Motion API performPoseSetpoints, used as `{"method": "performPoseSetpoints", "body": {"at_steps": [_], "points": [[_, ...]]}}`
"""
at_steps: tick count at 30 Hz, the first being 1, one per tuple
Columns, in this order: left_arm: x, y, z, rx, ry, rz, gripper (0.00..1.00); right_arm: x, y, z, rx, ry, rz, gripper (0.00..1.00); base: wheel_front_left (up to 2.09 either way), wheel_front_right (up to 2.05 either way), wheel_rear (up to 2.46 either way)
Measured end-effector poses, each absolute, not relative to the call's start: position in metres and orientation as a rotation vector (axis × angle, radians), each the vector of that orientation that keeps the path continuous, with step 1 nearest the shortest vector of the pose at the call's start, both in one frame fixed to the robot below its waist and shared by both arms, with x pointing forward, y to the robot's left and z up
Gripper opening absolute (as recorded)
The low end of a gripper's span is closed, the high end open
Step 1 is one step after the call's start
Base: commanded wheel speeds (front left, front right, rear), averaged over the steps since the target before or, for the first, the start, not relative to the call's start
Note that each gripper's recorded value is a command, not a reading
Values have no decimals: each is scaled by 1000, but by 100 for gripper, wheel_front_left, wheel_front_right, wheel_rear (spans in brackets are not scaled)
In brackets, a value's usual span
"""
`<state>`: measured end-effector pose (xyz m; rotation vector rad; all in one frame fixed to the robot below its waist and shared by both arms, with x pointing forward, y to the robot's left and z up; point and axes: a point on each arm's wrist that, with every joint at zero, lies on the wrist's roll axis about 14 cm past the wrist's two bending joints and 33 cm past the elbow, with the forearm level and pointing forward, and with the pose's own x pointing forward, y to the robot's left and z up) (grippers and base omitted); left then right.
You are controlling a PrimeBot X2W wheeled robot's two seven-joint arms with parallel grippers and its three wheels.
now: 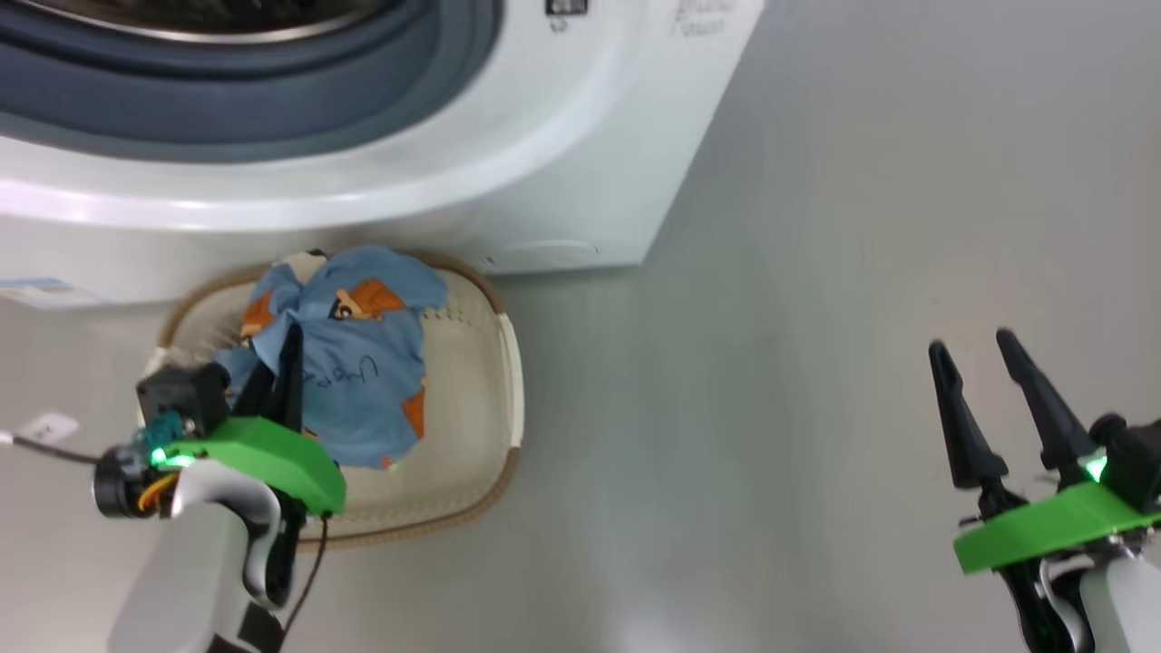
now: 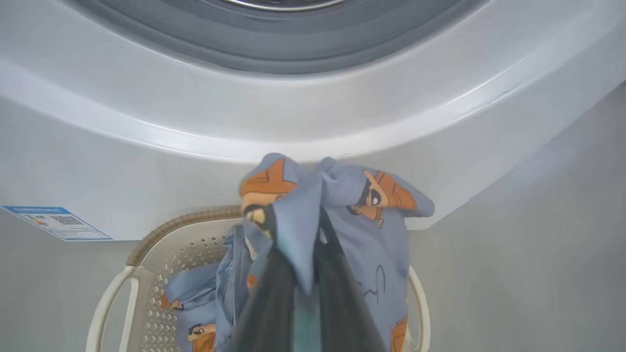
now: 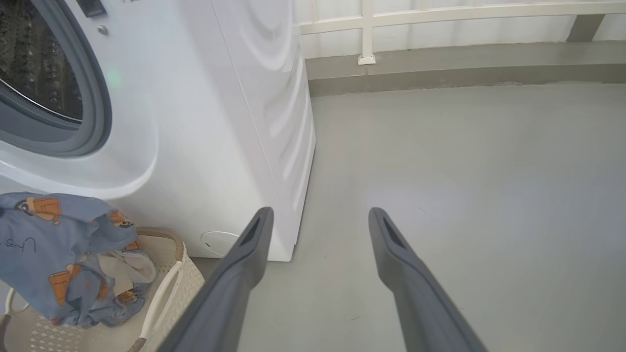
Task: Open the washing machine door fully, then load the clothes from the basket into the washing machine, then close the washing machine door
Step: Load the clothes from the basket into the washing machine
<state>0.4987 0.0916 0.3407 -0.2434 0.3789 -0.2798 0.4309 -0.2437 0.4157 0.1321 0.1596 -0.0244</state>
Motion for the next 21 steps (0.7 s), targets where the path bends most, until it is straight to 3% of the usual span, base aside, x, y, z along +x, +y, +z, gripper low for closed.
{"method": "performPoseSetpoints", "body": {"at_steps": [21], "points": [[433,134,468,-167,28,-191,0,376,-242,453,121,101,-9,100,0,0,0]]}}
